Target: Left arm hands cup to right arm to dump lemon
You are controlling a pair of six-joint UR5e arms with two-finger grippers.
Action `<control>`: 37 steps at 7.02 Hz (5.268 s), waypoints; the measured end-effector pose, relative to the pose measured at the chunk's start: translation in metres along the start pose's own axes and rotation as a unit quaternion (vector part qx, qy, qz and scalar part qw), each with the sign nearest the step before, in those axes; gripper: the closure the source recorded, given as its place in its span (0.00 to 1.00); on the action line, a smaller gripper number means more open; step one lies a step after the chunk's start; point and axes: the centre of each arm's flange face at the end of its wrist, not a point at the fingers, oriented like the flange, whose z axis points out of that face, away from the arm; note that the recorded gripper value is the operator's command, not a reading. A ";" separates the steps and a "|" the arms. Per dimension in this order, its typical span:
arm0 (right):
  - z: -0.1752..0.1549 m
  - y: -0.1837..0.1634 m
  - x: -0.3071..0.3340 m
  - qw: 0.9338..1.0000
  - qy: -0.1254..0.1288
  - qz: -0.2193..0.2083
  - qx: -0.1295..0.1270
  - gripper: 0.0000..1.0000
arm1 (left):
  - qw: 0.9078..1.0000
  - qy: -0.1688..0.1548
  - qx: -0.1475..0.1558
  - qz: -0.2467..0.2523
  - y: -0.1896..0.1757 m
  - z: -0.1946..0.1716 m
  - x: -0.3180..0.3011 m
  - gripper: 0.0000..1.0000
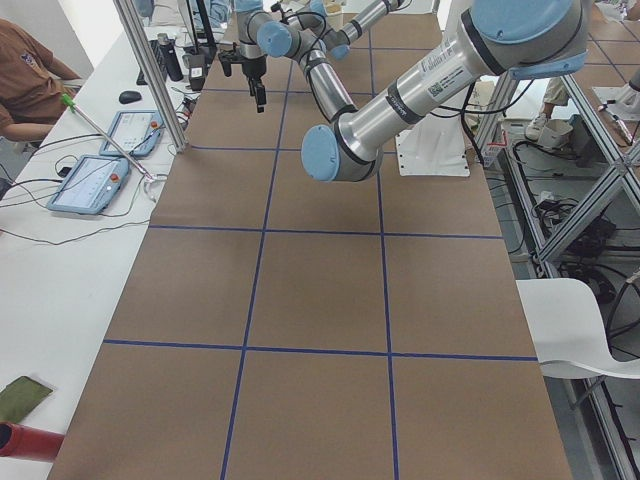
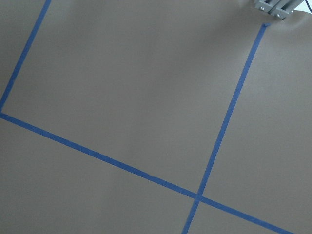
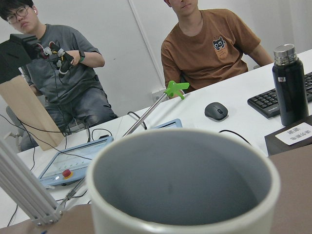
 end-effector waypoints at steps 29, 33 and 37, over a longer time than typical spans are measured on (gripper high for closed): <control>-0.041 0.175 -0.276 0.982 0.016 -0.179 0.053 0.69 | 0.995 0.021 -0.092 0.013 0.068 0.026 0.081 0.44; -0.042 0.175 -0.275 0.982 0.016 -0.179 0.053 0.60 | 0.995 0.019 -0.095 0.014 0.073 0.030 0.083 1.00; -0.044 0.179 -0.266 0.982 0.015 -0.181 0.053 0.00 | 0.995 0.018 -0.096 0.010 0.073 0.029 0.082 1.00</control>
